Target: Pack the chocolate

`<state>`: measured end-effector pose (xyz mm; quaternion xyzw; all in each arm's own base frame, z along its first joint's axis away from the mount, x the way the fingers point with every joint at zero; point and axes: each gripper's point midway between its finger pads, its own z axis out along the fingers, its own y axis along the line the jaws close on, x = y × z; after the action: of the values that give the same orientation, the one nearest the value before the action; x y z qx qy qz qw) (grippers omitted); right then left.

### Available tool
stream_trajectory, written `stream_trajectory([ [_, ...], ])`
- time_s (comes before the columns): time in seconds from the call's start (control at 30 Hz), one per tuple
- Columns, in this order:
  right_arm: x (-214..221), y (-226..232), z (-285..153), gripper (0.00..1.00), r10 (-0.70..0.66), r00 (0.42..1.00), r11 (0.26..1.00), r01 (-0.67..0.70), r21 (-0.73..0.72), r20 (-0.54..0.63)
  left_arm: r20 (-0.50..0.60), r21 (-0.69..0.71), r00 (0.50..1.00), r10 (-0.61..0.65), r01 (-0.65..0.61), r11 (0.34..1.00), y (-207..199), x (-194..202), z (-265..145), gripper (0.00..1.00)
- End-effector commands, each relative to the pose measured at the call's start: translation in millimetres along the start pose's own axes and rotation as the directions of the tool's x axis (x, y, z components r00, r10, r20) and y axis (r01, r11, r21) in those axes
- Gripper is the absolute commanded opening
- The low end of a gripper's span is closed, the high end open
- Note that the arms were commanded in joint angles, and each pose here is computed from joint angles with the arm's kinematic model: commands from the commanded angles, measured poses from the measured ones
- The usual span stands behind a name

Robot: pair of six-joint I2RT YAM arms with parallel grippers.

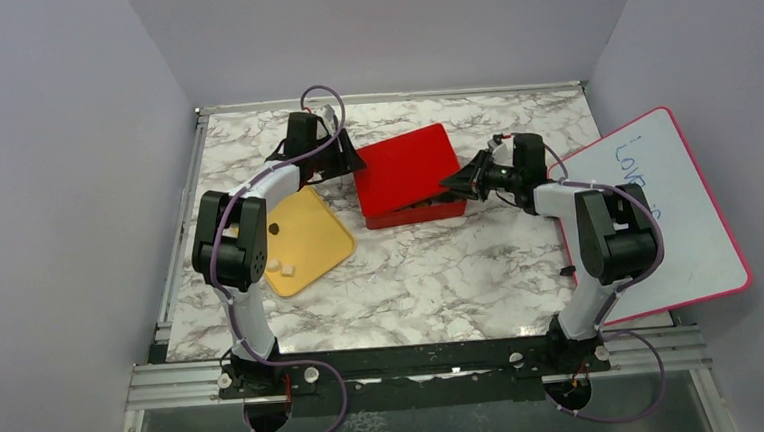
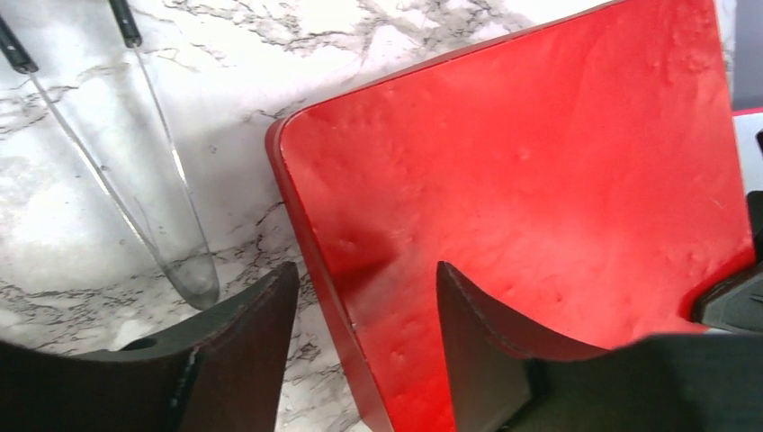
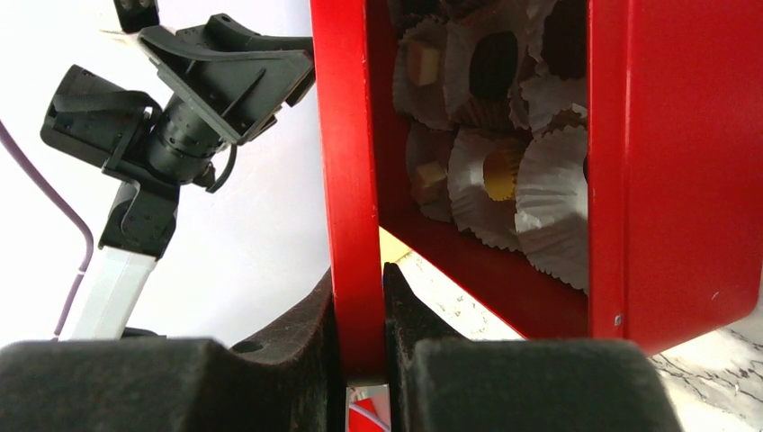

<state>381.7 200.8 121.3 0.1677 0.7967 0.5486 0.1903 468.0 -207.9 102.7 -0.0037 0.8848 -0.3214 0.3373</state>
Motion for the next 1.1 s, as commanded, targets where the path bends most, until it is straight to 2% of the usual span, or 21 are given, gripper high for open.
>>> stream_trajectory([
  [0.0, -10, -7, 2, 0.09, -0.033, 0.999, 0.999, 0.034, -0.01, 0.039, 0.034, -0.034, 0.999, 0.039, -0.038, 0.999, 0, -12, -2, 0.54],
  [0.1, -10, -12, 1, 0.09, -0.012, 0.999, 1.0, 0.011, 0.012, 0.049, 0.019, -0.028, 0.999, 0.036, -0.036, 0.999, 4, -7, 6, 0.49],
  [0.2, -7, -18, 0, 0.1, -0.003, 0.999, 1.0, 0.002, 0.023, 0.05, 0.0, 0.006, 1.0, 0.023, -0.023, 1.0, 1, -4, 13, 0.38],
  [0.37, -3, -24, -1, 0.19, -0.001, 0.999, 0.999, -0.001, 0.039, 0.049, -0.002, 0.021, 0.999, 0.054, -0.054, 0.998, -3, -2, 17, 0.34],
  [0.53, -8, -28, -5, 0.32, -0.034, 0.996, 0.995, 0.026, 0.098, 0.079, 0.005, 0.025, 0.998, 0.066, -0.066, 0.998, -3, -5, 21, 0.27],
  [0.63, -12, -34, -8, 0.44, -0.048, 0.994, 0.988, 0.032, 0.154, 0.096, -0.002, 0.026, 0.998, 0.062, -0.062, 0.998, -1, -4, 25, 0.26],
  [0.73, -13, -41, -14, 0.5, -0.07, 0.99, 0.977, 0.043, 0.21, 0.12, -0.006, 0.02, 0.998, 0.066, -0.066, 0.998, 1, -2, 27, 0.25],
  [1.07, -14, -50, -41, 0.56, -0.182, 0.969, 0.924, 0.111, 0.365, 0.166, -0.023, -0.005, 0.995, 0.097, -0.097, 0.995, 6, 1, 28, 0.25],
])
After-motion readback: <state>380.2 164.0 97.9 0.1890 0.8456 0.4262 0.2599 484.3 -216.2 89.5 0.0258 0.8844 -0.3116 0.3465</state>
